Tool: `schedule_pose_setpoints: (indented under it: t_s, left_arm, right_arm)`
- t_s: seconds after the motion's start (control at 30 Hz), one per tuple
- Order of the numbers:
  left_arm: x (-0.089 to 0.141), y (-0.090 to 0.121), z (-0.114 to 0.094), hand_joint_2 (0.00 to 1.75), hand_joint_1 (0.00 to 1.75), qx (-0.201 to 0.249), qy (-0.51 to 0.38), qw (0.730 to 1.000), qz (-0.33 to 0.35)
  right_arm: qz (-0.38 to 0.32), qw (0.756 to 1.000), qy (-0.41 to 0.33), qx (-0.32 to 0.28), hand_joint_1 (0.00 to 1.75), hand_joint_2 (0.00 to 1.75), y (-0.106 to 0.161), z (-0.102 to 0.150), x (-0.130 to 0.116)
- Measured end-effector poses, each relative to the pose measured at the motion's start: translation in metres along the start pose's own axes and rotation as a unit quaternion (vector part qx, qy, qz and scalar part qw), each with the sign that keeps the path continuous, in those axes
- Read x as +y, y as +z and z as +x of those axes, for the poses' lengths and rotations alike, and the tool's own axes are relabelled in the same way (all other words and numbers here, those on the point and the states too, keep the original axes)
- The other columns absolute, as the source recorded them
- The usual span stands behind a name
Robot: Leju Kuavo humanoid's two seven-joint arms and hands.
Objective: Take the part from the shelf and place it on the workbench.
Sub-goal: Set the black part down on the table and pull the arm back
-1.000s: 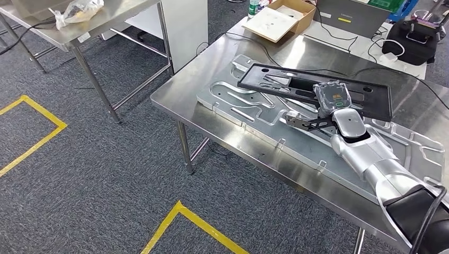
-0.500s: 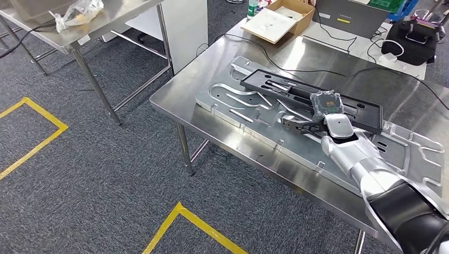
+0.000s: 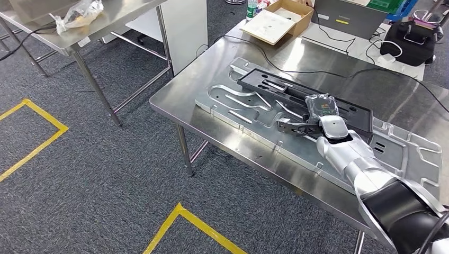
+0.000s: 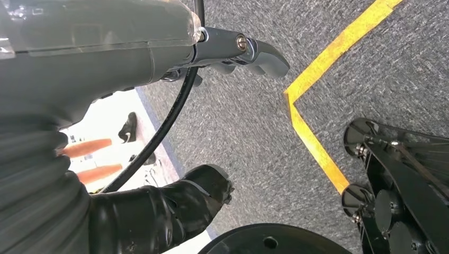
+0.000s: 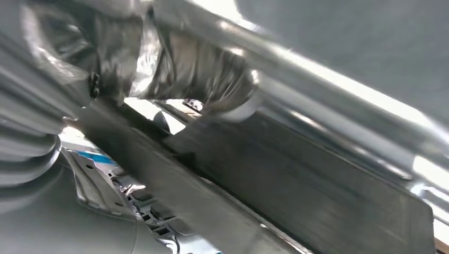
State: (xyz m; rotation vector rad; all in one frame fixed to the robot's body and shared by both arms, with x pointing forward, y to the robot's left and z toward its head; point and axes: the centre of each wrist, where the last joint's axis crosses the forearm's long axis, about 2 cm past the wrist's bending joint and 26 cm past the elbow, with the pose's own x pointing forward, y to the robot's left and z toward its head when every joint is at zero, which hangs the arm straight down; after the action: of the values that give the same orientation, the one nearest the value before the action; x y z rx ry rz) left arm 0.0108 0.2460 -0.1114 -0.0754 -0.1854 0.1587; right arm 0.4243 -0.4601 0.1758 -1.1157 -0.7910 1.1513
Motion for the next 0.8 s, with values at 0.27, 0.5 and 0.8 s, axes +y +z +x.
schedule_pose_setpoints:
  t_s: [0.27, 0.5, 0.8]
  left_arm:
    - [0.001, 0.000, -0.001, 0.00, 0.00, -0.003, 0.019, 1.000, -0.001]
    - [0.001, 0.000, -0.002, 0.00, 0.00, -0.002, 0.024, 1.000, 0.000]
    - [0.000, 0.000, -0.003, 0.00, 0.00, -0.002, 0.034, 0.999, -0.003]
  right_arm:
    - [-0.009, 0.999, -0.009, -0.037, 0.00, 0.00, -0.002, 0.013, -0.009]
    - [-0.023, 0.998, -0.015, -0.057, 0.00, 0.00, -0.004, 0.026, -0.019]
    - [-0.070, 0.991, -0.031, -0.113, 0.00, 0.00, -0.003, 0.049, -0.042]
